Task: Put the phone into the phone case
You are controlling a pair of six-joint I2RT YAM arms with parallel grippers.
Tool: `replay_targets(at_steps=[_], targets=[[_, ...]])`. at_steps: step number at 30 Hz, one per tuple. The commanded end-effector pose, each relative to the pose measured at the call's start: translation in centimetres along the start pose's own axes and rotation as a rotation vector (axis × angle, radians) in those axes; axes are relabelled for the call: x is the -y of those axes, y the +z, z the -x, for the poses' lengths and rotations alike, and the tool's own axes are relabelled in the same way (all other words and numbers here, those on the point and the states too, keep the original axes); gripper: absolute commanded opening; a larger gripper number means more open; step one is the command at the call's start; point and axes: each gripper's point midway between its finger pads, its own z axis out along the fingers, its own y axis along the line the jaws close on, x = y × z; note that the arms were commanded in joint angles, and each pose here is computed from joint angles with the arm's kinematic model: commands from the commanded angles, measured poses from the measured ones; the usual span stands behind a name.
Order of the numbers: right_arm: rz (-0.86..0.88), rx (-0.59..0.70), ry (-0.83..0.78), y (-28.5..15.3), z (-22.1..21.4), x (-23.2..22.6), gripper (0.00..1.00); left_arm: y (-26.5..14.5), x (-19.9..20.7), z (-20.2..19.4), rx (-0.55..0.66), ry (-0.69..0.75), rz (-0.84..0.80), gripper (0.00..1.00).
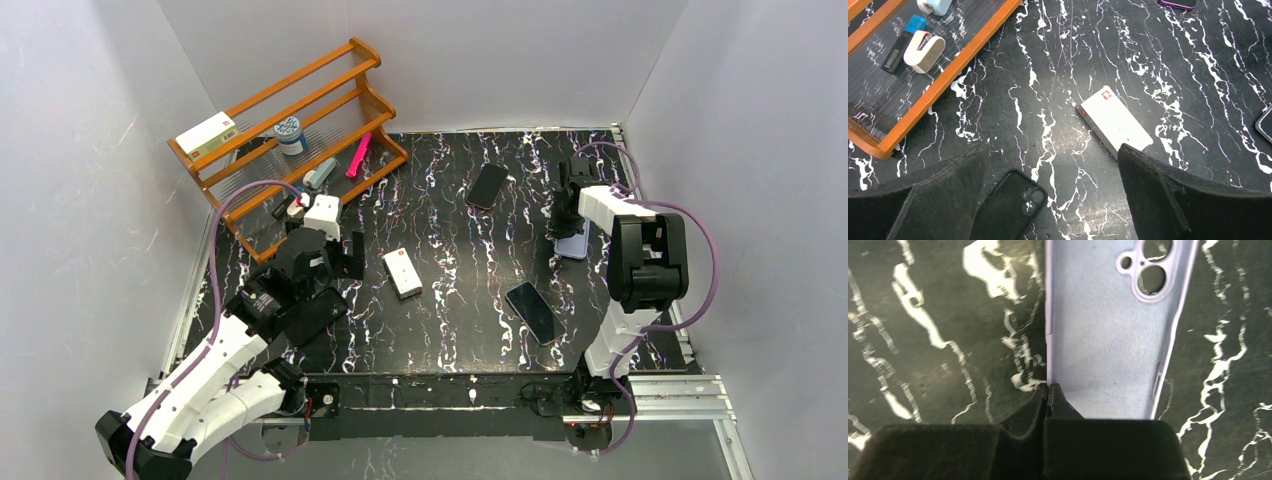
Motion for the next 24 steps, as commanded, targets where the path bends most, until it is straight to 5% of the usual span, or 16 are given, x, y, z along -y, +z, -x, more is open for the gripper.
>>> replay_targets(at_steps=[1,8,24], targets=[[0.176,0.063,0.016,-4.3,1.5,-3.9,0.01,-0.2,-1.4,-0.3,-0.003,0.015,0.069,0.98],[0.335,0.064,-0.043,-9.7,-1.5,-9.5,0.01,-0.3,-2.1,-0.2,0.003,0.010,0.109,0.98],[0.479,-0.188,-0.111,-15.0,-19.0,-20.4,0.01,-0.4,-2.1,-0.1,0.007,0.006,0.106,0.98]])
